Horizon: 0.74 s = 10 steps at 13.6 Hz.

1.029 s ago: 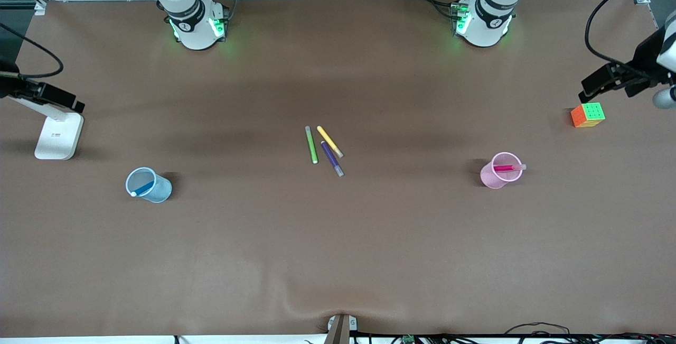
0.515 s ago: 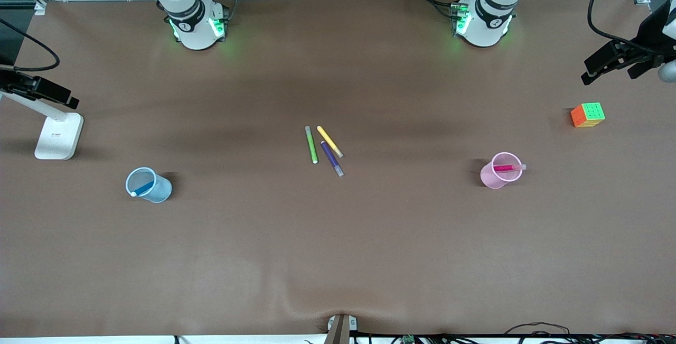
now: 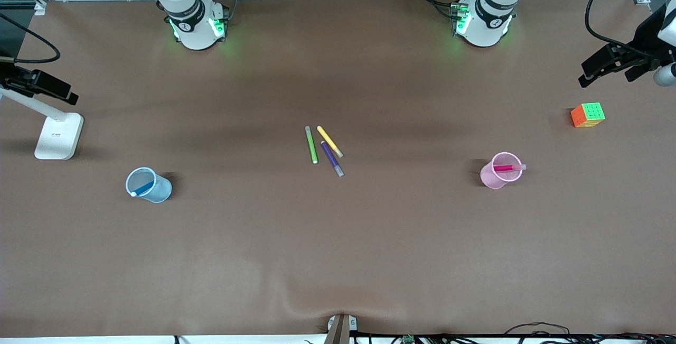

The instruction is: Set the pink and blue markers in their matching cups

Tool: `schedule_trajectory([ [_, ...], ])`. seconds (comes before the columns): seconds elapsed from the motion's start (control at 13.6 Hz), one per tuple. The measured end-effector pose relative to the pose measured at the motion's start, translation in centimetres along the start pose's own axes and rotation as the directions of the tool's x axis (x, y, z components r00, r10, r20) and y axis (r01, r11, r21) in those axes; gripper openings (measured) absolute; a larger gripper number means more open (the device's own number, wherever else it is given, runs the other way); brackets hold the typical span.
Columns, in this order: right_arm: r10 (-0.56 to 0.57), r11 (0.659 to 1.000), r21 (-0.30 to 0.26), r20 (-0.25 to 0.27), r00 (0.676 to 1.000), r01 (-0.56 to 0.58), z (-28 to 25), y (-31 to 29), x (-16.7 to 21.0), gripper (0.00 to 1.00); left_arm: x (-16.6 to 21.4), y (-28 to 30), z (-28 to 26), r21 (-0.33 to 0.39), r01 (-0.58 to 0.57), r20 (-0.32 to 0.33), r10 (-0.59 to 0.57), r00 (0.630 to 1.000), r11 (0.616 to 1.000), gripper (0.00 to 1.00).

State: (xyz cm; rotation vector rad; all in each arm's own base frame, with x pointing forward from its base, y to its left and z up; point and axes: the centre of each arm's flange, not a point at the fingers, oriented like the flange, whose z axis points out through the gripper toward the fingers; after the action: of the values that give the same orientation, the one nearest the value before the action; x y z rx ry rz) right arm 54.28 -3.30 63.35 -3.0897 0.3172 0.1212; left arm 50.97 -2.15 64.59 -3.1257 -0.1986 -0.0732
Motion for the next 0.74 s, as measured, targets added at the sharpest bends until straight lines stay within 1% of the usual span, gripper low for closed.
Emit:
schedule_trajectory([
  [0.22,-0.019,1.000,0.001,-0.012,1.000,0.019,-0.17,-0.78,-0.02,1.00,0.33,0.06,-0.16,0.000,0.000,-0.005,0.000,1.000,1.000,1.00],
  [0.44,-0.117,0.993,0.000,-0.029,0.993,0.118,-0.36,-1.02,0.11,1.00,0.39,0.08,-0.08,0.000,0.000,-0.003,0.000,1.000,1.000,1.00],
  [0.51,-0.133,0.991,-0.001,-0.030,0.991,0.134,-0.36,-1.02,0.12,1.00,0.39,0.08,-0.10,0.000,0.000,-0.004,0.000,1.000,1.000,1.00],
  [0.74,-0.148,0.989,-0.001,-0.030,0.989,0.148,-0.36,-1.02,0.12,1.00,0.40,0.05,-0.16,0.000,0.001,-0.005,-0.001,1.000,1.000,1.00],
])
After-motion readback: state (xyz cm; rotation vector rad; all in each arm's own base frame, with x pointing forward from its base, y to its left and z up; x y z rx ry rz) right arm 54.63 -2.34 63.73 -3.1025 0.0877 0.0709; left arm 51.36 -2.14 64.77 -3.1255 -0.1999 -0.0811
